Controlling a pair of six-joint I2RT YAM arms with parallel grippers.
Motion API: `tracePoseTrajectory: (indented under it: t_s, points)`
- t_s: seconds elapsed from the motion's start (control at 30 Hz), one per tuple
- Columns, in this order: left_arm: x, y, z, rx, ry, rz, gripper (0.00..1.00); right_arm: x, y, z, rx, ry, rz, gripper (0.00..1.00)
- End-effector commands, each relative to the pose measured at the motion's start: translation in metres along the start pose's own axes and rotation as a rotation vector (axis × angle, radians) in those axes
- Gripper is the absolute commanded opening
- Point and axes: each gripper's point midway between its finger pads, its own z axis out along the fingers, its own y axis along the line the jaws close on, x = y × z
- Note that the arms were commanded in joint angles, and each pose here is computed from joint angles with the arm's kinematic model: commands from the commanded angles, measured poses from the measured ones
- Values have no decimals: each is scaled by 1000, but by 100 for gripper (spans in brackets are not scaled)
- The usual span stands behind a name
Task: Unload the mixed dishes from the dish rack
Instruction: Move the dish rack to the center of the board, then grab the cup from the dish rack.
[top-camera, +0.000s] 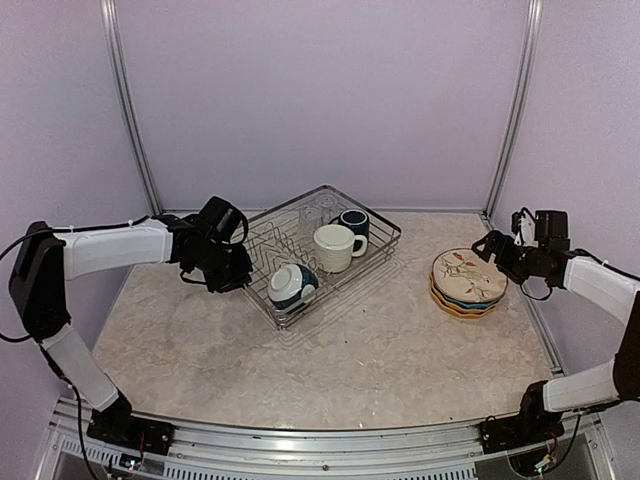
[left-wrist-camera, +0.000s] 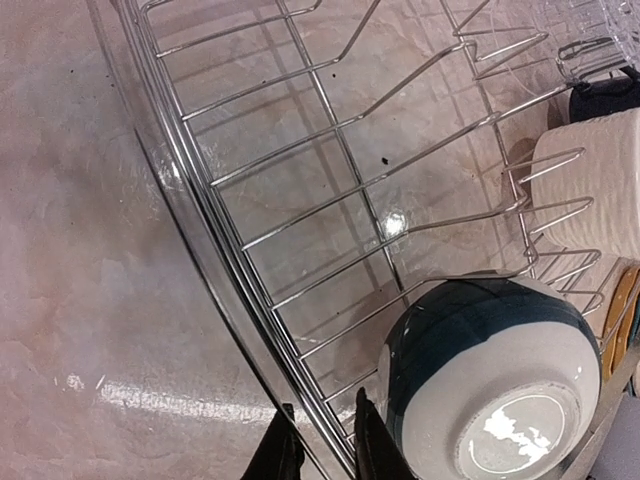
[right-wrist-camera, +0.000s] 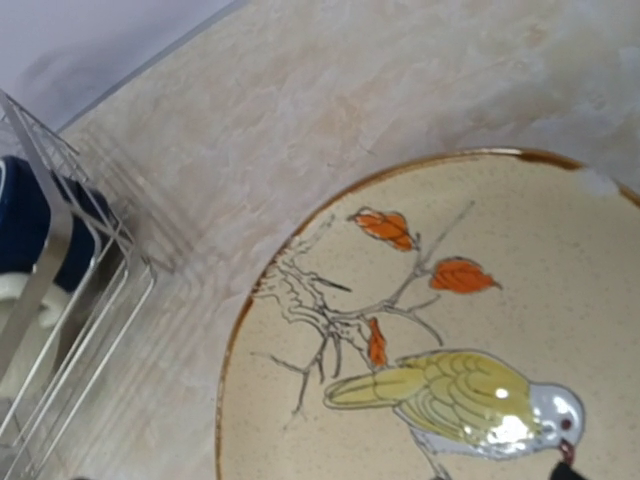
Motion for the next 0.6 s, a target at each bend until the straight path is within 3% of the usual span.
tracePoseTrajectory:
  t_s: [0.0, 0.2, 0.27, 0.37, 0.57]
  points:
    - [18, 23, -14, -53, 19, 106, 0, -7, 8, 2, 9, -8, -20, 97]
    - [35, 59, -28, -128, 31, 136, 0, -5, 13, 5, 21, 0, -43, 97]
    - [34, 69, -36, -161, 18, 148, 5, -5, 16, 8, 22, 3, -54, 97]
    - [31, 77, -46, -185, 8, 165, 30, -2, 25, 13, 14, 18, -71, 97]
    - [7, 68, -85, -139, -110, 175, 66, 2, 35, 17, 8, 35, -100, 97]
